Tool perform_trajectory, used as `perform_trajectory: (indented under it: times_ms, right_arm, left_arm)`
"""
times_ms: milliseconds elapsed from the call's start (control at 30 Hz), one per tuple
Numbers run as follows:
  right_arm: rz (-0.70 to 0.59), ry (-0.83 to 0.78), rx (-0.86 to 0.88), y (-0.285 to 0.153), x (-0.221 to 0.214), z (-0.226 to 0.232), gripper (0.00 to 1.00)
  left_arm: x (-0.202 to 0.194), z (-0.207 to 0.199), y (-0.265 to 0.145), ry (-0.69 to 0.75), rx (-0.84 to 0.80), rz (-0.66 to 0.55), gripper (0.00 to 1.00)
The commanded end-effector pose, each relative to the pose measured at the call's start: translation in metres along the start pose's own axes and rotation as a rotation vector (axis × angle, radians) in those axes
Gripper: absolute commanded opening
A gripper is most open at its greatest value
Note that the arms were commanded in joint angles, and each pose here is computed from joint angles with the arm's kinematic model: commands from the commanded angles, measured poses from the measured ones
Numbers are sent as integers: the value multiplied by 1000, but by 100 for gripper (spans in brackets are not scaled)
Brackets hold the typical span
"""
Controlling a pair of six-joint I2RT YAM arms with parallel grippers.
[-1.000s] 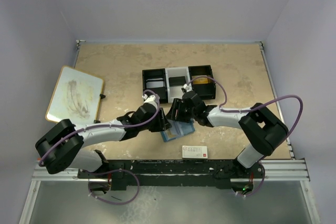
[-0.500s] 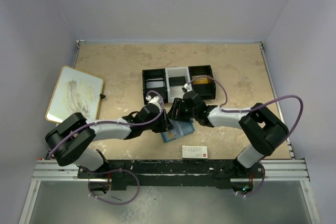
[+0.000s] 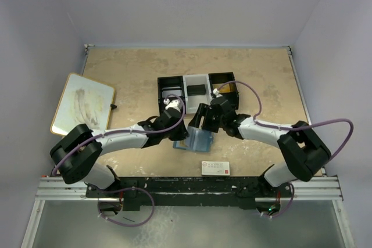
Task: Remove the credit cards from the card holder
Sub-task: Remove the credit card from the card holder.
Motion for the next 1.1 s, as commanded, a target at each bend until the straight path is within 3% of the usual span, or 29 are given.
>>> perform_trajectory:
  times_ms: [0, 200, 300, 367, 500, 600, 800, 933, 1067]
  right_arm:
    - [-110, 5, -44, -21, 30, -6, 73]
    - [-230, 4, -22, -47, 46, 2, 75]
    - [-328, 36, -7, -63, 51, 2, 84]
    - [-395, 118, -23, -73, 51, -3, 99]
    - [-456, 167, -14, -86, 50, -8, 100]
    - [-465, 179, 31, -89, 49, -7, 100]
    - [-444, 213, 73, -89, 45, -6, 100]
    - [-416, 216, 84, -92, 41, -5, 100]
    - [-329, 204, 123, -105, 37, 11, 95]
  left_arm:
    - [17, -2, -6, 88, 65, -26, 0]
    - [23, -5, -3, 165, 101, 34, 1]
    - [25, -10, -2, 170, 84, 39, 6]
    - [25, -13, -1, 171, 64, 40, 13]
    - [23, -24, 2, 159, -23, 46, 35]
    - [18, -34, 8, 132, -128, 79, 45]
    - [12, -51, 12, 105, -249, 132, 50]
    - [19, -49, 8, 125, -183, 124, 51]
    - [56, -50, -28, 182, -19, 61, 53]
Point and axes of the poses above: each gripper's point midway between its finger pads, its own y axis out along the fingers, its own z axis along the line the jaws close on, x = y × z, the point moved 8 cm from there along -y, back along the fingers, and after that the axes turned 10 degrees about y, right-handed, at the moved point
